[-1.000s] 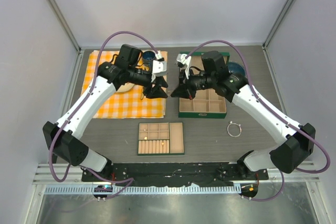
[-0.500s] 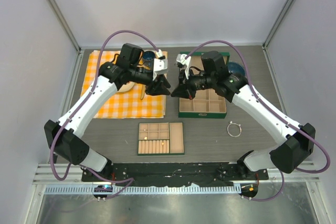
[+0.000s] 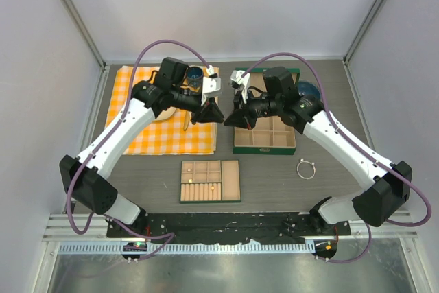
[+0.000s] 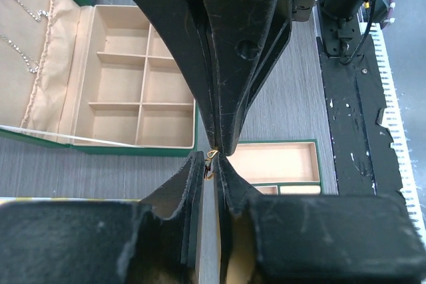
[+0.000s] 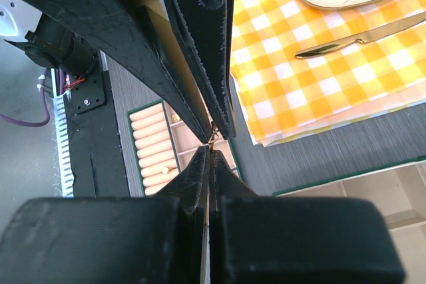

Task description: Organize the mixed jewelry

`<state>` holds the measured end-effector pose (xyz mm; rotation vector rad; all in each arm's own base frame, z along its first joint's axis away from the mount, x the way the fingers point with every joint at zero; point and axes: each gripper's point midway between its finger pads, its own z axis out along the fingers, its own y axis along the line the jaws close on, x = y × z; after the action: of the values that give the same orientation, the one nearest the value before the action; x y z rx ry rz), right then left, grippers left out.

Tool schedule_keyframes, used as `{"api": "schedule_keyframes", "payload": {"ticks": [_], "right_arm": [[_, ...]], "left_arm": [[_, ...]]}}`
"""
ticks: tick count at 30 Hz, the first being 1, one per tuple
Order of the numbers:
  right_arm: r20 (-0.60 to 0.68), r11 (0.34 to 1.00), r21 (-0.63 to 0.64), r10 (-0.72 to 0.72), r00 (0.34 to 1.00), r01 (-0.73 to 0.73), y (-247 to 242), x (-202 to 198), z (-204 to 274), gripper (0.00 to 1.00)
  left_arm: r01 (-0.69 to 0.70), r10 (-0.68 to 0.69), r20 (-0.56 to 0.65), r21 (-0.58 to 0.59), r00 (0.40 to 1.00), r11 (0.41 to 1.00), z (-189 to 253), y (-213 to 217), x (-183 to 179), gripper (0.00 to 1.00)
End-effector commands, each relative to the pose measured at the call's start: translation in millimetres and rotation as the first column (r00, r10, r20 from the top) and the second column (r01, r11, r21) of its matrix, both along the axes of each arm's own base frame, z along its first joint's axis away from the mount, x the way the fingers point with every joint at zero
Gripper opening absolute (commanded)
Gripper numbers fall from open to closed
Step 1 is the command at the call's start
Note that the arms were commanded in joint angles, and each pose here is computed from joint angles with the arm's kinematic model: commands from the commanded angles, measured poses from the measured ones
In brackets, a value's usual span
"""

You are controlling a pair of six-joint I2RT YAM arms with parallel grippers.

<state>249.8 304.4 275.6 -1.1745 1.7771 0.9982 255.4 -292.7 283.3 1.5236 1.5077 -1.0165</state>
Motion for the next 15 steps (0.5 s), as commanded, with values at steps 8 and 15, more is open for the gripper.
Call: {"api": "schedule_keyframes", "payload": {"ticks": [8, 15], "right_arm": [[0.049, 1.0, 0.024, 0.011, 0.999, -0.012, 2.6, -0.4, 11.3, 0.05], [0.07, 1.0, 0.011, -0.026, 0.997, 0.026, -2.4, 3.6, 11.7, 0.39]], "left_arm": [[0.035, -0.035, -0.022, -0.019, 0.999, 0.999, 2.7, -7.2, -7.4, 0.0], [-0.034, 0.035, -0.028, 0.014, 0.999, 0.999, -3.8, -3.3, 2.2, 0.0]]}}
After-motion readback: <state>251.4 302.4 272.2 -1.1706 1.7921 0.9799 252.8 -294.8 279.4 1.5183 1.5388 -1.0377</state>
